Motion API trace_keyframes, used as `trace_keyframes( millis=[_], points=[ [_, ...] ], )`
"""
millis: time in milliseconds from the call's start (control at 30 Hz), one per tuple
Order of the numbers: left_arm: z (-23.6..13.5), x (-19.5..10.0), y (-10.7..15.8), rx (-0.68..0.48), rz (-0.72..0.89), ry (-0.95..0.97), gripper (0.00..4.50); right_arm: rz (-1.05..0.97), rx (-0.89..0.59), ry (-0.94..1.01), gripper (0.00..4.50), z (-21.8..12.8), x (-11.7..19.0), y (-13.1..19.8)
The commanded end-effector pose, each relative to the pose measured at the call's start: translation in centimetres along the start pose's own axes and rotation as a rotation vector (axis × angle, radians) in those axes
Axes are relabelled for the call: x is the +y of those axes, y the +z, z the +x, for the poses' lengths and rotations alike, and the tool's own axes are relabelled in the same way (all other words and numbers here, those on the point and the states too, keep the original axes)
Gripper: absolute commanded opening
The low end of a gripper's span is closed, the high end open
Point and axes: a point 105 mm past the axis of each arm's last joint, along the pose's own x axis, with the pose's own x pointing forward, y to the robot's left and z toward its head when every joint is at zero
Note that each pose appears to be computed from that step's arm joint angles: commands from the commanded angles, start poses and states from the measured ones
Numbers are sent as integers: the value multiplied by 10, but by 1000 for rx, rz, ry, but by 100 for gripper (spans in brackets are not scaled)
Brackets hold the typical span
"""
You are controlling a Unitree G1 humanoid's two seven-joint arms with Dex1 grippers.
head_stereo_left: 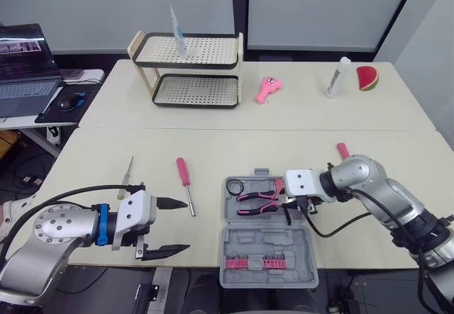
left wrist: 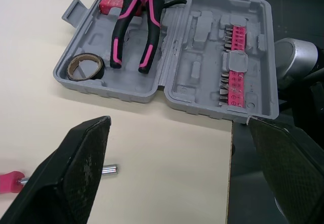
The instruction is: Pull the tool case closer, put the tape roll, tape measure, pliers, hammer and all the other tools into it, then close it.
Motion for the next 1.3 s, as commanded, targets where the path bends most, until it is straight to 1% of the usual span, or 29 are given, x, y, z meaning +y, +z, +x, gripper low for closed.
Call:
trace_keyframes(
  millis=[33, 267, 533, 600, 733, 833, 867, 933, 1000, 1033, 1133, 1300],
  points=[
    [-3, 2, 4, 0, 25, 11, 450, -19, -15, -25, 128, 4, -6, 11],
    [0, 2, 5, -6, 26, 12, 450, 26, -27, -2, 128, 16, -1, 12],
    [2, 3, 6, -10, 29, 10, 450, 95, -22, 31, 128, 20, 6, 9],
    [2, 3, 6, -11, 31, 10, 450, 95, -16, 37, 200, 19, 8, 8],
    [2, 3, 7, -13, 31, 12, 450, 84, -26, 21, 267, 13, 4, 11],
    [2, 3, 8, -14, 31, 16, 450, 51, -91, -2, 314, 3, -2, 25],
    [2, 3, 8, -14, 30, 18, 450, 45, -154, -7, 331, -2, -4, 37],
    [2, 3, 8, -15, 29, 23, 450, 22, -247, -13, 331, -9, -4, 53],
    [3, 4, 9, -21, 24, 30, 450, 45, -286, -27, 331, -7, -4, 58],
    [3, 4, 10, -24, 22, 33, 450, 57, -288, -34, 295, -3, -4, 57],
    [3, 6, 11, -28, 21, 39, 450, 92, -283, -58, 230, 7, -7, 54],
    [3, 6, 11, -30, 19, 45, 450, 113, -221, -98, 155, 25, -12, 42]
  ],
)
